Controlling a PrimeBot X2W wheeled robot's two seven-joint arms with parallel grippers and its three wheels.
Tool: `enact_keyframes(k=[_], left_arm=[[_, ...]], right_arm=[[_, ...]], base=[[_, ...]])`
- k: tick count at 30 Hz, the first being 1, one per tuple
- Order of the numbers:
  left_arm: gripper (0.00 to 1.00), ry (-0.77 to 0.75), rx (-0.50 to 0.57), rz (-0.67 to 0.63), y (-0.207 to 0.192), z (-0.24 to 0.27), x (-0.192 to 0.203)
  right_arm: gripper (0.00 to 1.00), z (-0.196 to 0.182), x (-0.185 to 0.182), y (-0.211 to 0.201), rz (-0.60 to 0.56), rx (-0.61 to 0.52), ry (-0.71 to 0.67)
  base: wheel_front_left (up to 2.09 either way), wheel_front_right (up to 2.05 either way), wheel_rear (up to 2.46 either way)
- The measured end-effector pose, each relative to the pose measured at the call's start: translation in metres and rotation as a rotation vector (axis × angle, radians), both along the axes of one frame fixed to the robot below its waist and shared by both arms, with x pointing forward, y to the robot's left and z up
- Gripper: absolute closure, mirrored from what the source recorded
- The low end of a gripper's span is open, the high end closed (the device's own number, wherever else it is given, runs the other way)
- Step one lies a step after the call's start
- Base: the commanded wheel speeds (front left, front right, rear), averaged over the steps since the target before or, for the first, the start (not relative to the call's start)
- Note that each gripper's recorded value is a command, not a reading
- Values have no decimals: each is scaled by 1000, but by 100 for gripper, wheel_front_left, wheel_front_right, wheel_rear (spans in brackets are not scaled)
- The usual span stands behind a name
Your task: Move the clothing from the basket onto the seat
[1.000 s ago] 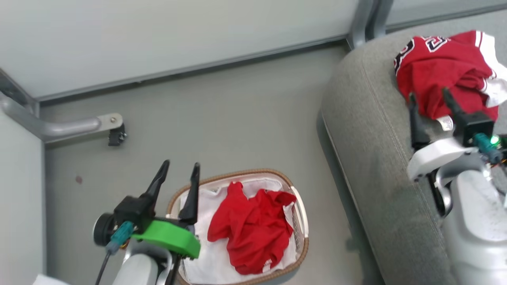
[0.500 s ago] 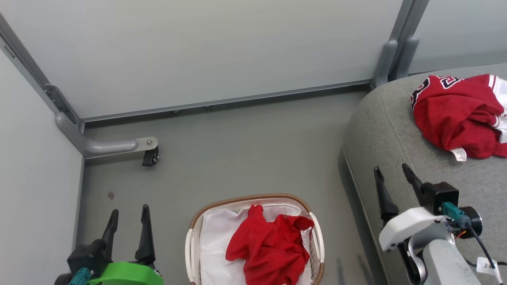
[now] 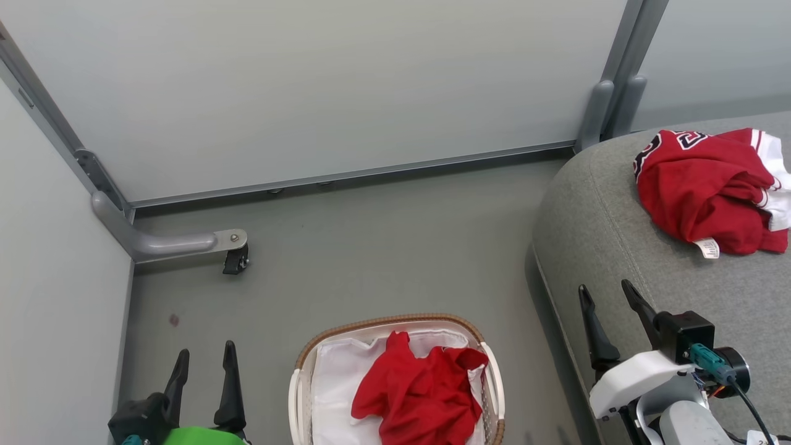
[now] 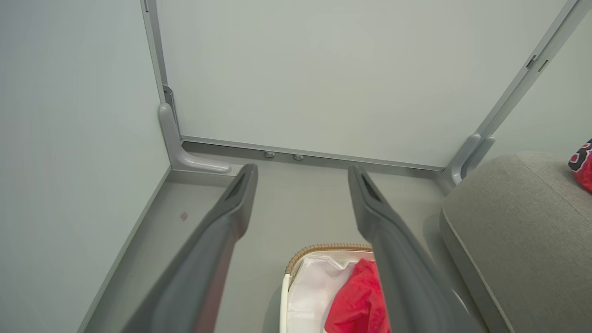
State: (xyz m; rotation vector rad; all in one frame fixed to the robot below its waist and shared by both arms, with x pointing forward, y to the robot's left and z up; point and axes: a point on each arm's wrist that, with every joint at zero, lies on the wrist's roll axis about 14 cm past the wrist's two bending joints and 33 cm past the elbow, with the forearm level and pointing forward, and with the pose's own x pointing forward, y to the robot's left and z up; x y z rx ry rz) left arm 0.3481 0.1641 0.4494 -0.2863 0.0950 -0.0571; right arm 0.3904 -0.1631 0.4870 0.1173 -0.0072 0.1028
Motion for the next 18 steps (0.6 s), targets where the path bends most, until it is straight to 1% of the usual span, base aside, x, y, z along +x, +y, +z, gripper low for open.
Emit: enact_keyframes(k=[18], left_arm=[[0,18,-2,-10,-4,-5,-2]], right_arm=[[0,-1,-2,3,10,-14,1]], base=[[0,0,0]])
